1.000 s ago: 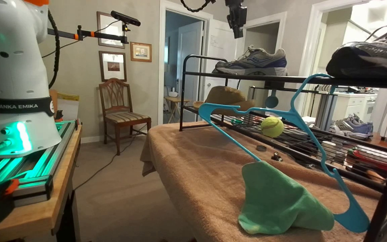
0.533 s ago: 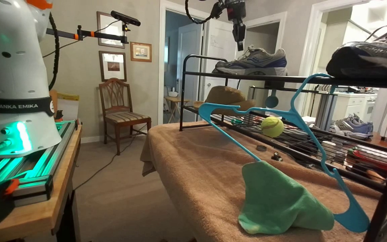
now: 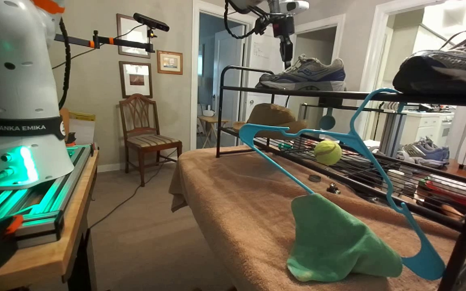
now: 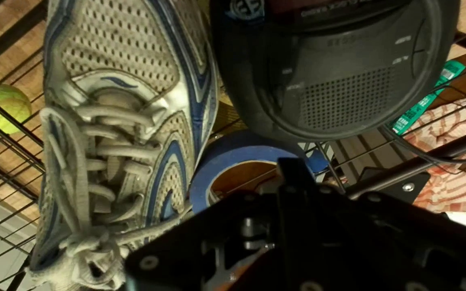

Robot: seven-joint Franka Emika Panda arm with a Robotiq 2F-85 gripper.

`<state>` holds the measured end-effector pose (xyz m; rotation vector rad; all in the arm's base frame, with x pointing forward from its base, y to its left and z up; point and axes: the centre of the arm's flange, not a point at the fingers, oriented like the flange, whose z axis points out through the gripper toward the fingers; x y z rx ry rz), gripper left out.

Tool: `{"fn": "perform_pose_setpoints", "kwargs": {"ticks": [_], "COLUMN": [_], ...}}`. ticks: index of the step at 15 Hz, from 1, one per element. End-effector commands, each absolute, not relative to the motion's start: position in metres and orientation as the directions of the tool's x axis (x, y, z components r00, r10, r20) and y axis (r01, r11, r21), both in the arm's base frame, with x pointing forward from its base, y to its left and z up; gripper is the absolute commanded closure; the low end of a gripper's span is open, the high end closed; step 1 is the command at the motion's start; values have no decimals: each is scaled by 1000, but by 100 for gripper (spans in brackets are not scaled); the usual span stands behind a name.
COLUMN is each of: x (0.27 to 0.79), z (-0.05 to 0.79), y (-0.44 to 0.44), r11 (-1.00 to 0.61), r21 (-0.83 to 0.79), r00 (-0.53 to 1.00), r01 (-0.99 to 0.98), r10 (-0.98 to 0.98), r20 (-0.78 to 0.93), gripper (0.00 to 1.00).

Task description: Move the black item to the left

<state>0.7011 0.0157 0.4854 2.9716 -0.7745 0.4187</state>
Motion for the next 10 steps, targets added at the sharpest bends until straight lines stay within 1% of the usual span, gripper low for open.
{"fn": "perform_pose_setpoints", "kwargs": {"ticks": [1, 6, 10], "x": [707, 709, 708], "z": [471, 457, 447], "y": [16, 14, 14], "r11": [-867, -873, -874], "r21": [2, 19, 32], "r00": [820, 821, 831], "r01": [-498, -487, -485], "r10": [-470, -451, -448], "r20": [327, 350, 330], "gripper": [100, 100, 100]}}
